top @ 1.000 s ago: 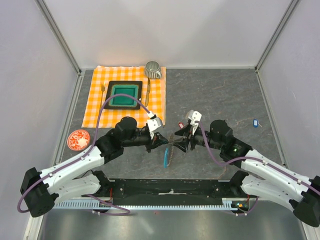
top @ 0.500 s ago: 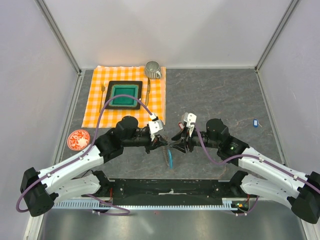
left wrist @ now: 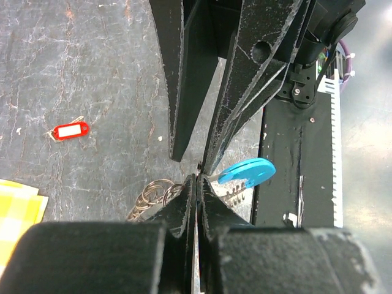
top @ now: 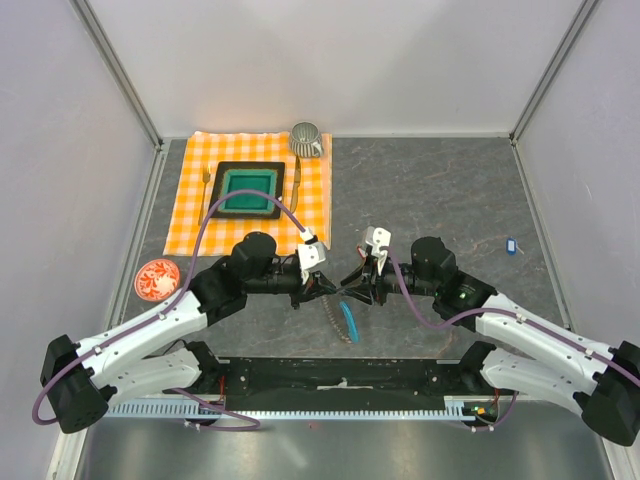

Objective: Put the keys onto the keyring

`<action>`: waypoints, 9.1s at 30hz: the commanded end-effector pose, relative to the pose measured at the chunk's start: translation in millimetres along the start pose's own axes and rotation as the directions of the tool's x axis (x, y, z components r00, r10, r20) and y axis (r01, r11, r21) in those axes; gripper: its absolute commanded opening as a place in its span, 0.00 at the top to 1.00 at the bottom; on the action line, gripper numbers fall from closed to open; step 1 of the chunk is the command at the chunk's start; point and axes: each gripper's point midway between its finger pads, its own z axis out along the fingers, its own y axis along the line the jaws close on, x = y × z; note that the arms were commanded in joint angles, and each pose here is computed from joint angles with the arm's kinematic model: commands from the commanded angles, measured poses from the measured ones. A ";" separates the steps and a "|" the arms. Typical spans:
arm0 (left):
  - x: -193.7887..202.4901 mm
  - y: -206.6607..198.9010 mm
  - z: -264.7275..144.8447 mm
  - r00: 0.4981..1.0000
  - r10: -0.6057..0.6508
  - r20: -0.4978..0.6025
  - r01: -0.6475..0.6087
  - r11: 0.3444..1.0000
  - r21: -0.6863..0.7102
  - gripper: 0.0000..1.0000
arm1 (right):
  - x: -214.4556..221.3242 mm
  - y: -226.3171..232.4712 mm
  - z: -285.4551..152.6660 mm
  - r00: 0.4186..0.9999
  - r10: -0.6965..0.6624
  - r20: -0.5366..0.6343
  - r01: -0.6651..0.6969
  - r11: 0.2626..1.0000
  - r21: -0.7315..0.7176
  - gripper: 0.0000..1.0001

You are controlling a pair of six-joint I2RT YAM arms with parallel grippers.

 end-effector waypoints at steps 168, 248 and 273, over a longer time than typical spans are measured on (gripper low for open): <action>20.7 26.1 -27.3 0.948 0.174 0.267 -0.094 0.953 -0.287 0.98 | 77.9 -209.0 20.6 0.957 0.199 -0.212 -0.049 0.830 0.556 1.00; -76.5 6.4 -27.5 0.892 0.387 0.232 -0.353 0.919 -0.177 0.98 | -74.2 9.4 -46.8 0.939 -0.342 0.027 0.340 0.939 0.050 1.00; -72.9 -1.4 -20.6 0.909 0.356 0.219 -0.340 0.934 -0.107 0.98 | -56.3 8.3 -36.6 0.930 -0.363 -0.061 0.366 0.930 0.038 1.00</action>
